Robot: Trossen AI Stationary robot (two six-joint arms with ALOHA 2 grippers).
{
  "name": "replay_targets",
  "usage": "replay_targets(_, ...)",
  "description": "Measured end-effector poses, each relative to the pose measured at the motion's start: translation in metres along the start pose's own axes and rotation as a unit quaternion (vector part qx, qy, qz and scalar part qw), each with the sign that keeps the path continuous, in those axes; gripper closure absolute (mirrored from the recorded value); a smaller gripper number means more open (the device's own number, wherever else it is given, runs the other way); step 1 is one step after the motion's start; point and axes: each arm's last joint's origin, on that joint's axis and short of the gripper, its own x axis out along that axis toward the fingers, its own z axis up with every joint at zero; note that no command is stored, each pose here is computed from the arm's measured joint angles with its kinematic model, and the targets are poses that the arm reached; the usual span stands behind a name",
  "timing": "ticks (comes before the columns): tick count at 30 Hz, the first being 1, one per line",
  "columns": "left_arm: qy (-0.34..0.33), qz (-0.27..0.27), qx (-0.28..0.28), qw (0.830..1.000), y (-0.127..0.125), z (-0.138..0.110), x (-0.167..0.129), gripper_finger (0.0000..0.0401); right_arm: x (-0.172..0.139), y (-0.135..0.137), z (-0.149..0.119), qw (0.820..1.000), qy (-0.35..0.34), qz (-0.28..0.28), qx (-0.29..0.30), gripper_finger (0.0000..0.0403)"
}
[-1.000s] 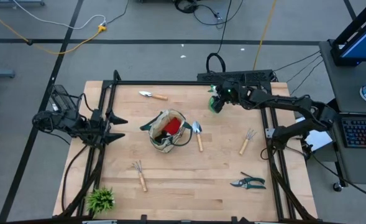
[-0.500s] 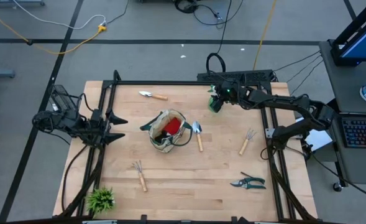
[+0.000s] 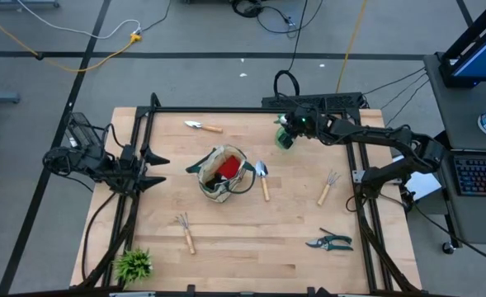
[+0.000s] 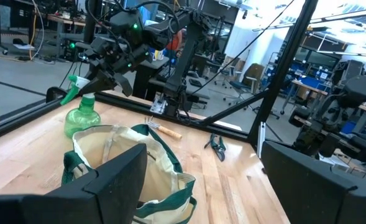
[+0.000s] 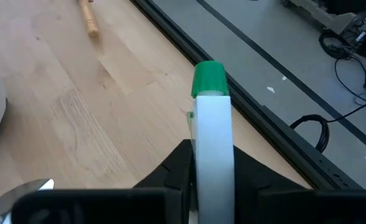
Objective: Pick & Place Garden tools in Gardening bag
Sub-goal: Put the green spray bottle into the green gardening bag
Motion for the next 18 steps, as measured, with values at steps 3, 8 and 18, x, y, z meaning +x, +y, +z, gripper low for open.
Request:
replay_targets(3,0.0,0.0,0.0,1.0,0.0,0.0,0.0,0.0077,0.0,0.0,0.0,1.0,0.0,0.0,0.003,0.0352)
replay_targets(8,0.0,0.0,0.0,1.0,0.0,0.0,0.0,0.0077,-0.001,0.0,0.0,1.0,0.0,-0.001,0.015,0.0352)
replay_targets(18,0.004,0.001,-0.038,0.999,0.0,-0.001,0.0,0.0077,-0.019,0.005,0.008,0.999,-0.035,0.013,0.013,0.0354)
